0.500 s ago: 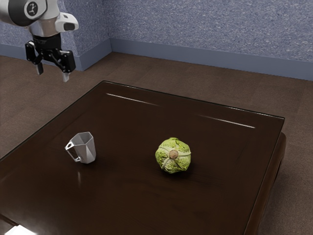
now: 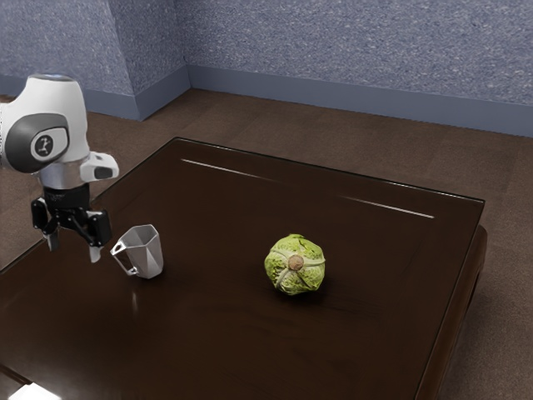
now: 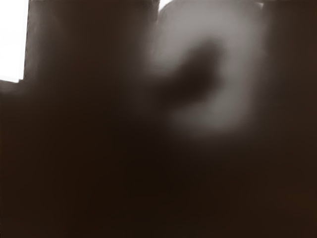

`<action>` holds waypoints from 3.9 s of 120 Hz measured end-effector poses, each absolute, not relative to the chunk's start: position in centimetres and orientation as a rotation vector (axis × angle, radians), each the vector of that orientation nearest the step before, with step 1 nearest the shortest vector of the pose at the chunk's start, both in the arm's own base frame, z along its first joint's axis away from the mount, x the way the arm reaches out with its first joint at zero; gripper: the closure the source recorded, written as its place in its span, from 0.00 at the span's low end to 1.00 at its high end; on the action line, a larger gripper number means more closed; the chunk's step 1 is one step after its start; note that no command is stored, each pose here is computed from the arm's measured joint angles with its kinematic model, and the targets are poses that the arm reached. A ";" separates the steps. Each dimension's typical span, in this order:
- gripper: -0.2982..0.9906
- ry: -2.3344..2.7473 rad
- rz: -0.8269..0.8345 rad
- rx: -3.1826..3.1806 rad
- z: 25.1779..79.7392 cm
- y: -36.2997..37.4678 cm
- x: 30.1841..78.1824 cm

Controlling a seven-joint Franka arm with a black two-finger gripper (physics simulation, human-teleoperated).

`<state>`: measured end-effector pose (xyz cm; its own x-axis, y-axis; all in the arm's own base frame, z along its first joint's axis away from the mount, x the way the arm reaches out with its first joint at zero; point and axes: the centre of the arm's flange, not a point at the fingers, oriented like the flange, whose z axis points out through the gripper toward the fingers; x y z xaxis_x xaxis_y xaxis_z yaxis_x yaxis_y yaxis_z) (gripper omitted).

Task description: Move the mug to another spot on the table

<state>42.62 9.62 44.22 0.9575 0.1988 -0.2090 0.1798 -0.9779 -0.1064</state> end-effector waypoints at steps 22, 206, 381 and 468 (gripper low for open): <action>0.23 -0.193 0.251 -3.061 39.7 11.1 43.2; 0.23 0.514 -0.179 -3.149 31.9 17.0 49.5; 0.73 0.729 -0.301 -3.050 31.2 17.7 50.9; 0.82 0.489 -0.704 -3.182 33.3 8.1 54.0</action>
